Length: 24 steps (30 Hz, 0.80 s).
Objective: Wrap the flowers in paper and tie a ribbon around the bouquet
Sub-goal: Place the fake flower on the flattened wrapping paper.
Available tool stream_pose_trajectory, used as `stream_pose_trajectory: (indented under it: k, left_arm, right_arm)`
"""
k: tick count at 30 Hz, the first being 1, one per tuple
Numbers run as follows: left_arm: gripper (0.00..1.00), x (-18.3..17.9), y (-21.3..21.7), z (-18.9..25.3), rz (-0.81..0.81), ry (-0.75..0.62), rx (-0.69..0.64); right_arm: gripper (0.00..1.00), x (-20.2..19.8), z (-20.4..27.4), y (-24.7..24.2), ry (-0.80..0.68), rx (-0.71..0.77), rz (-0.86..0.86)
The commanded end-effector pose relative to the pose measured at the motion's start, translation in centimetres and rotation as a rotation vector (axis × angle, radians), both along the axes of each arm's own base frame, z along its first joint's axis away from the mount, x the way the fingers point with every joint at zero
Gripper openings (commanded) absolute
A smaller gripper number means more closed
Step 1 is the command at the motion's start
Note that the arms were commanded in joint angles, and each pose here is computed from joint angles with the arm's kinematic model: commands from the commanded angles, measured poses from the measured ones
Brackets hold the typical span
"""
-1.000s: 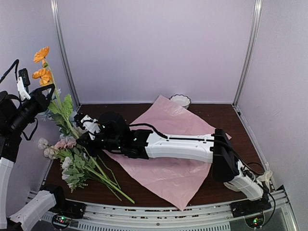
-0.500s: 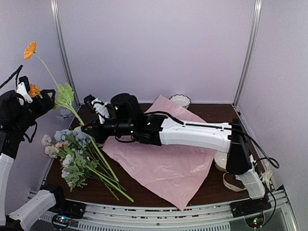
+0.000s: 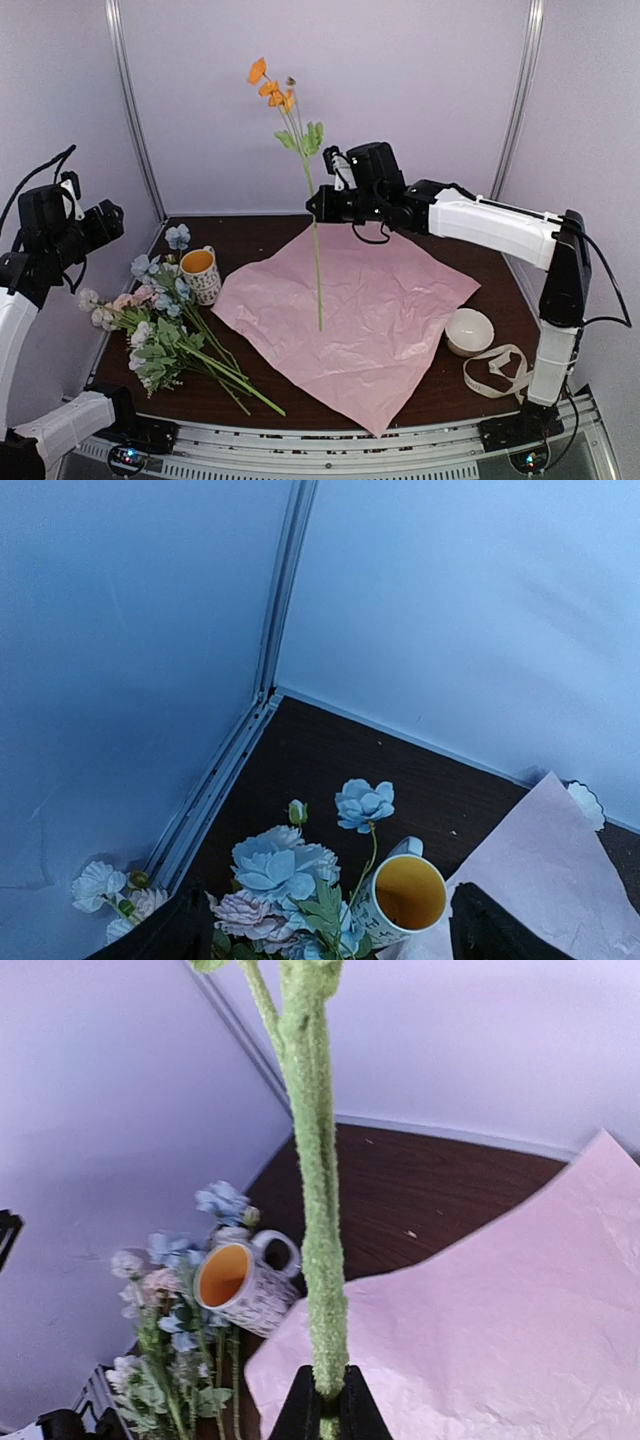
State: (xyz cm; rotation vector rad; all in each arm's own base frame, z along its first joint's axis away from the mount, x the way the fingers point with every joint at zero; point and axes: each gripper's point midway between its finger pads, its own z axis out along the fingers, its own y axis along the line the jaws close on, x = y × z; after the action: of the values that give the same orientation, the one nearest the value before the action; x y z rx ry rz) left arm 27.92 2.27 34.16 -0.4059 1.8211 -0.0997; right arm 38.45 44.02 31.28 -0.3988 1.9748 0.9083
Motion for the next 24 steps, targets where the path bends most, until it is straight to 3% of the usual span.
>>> stream_pose_trajectory:
  k: [1, 11, 13, 15, 17, 24]
  left_arm:
    - [0.84, 0.5, 0.4, -1.3, 0.021, 0.051, 0.005]
    - [0.82, 2.3, -0.5, -7.9, 0.001, 0.228, -0.080]
    - [0.81, 2.8, -1.0, -9.5, -0.010, 0.273, -0.109]
    - [0.80, 3.4, -1.3, -11.0, -0.018, 0.307, -0.138]
    - [0.80, 4.1, -1.7, -12.7, -0.026, 0.342, -0.170]
    - [0.85, 6.7, -1.0, -16.1, 0.038, 0.409, -0.178]
  right_arm:
    - [0.00, 2.2, -9.6, -2.8, 0.174, -0.196, -0.141]
    - [0.00, 4.9, -20.2, -7.2, 0.314, -0.447, -0.256]
    - [0.10, 5.2, -21.2, -7.9, 0.327, -0.478, -0.277]
    - [0.32, 5.5, -21.7, -8.5, 0.338, -0.485, -0.299]
    - [0.45, 5.7, -21.5, -9.3, 0.323, -0.500, -0.330]
    - [0.50, 5.4, -18.9, -10.1, 0.255, -0.497, -0.335]
